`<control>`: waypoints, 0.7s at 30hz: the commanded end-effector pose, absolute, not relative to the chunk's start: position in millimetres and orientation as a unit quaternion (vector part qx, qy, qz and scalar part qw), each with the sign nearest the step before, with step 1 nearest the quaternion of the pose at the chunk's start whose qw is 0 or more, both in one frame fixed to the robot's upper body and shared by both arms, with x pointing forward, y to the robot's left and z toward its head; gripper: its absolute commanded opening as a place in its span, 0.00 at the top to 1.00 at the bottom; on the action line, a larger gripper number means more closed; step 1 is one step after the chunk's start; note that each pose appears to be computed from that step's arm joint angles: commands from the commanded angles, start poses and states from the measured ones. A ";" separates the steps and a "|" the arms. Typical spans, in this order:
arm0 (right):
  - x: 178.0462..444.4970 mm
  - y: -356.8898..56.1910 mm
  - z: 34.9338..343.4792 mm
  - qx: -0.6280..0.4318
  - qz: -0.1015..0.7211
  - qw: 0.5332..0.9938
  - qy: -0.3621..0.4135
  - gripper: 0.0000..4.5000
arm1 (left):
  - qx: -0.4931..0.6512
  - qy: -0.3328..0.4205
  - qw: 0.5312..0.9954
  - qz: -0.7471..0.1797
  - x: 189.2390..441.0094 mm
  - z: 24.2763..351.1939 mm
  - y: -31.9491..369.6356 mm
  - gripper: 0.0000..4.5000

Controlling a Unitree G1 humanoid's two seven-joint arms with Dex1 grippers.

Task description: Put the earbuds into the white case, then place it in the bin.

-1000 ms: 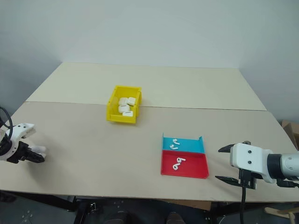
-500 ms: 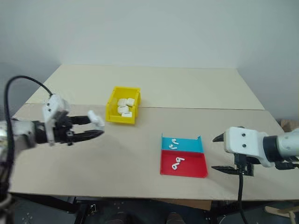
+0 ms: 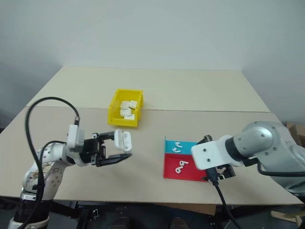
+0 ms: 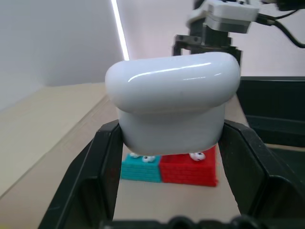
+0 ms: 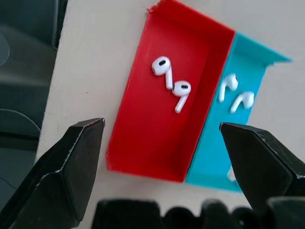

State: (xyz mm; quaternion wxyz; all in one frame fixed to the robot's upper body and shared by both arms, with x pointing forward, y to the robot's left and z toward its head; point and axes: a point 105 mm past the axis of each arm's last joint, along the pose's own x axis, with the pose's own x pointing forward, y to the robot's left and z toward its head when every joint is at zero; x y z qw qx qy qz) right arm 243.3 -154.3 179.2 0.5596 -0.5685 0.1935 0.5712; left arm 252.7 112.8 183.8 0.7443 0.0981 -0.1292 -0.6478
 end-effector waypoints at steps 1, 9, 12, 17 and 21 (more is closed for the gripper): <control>247.6 -148.1 176.0 -0.582 0.572 0.542 0.201 0.00 | 0.102 -0.163 0.725 -0.662 246.3 187.5 111.1 0.39; 260.5 -127.6 163.8 -0.594 0.580 0.516 0.210 0.00 | 0.127 -0.172 0.720 -0.660 238.3 174.8 110.4 0.39; 259.7 -124.3 159.0 -0.607 0.592 0.487 0.210 0.13 | 0.135 -0.181 0.721 -0.655 235.5 174.0 110.1 0.39; 263.7 -114.9 152.4 -0.625 0.595 0.465 0.198 0.28 | 0.135 -0.180 0.727 -0.649 233.5 173.5 110.8 0.39; 262.2 -110.4 147.2 -0.631 0.605 0.444 0.196 0.36 | 0.142 -0.174 0.731 -0.645 232.3 171.1 112.2 0.39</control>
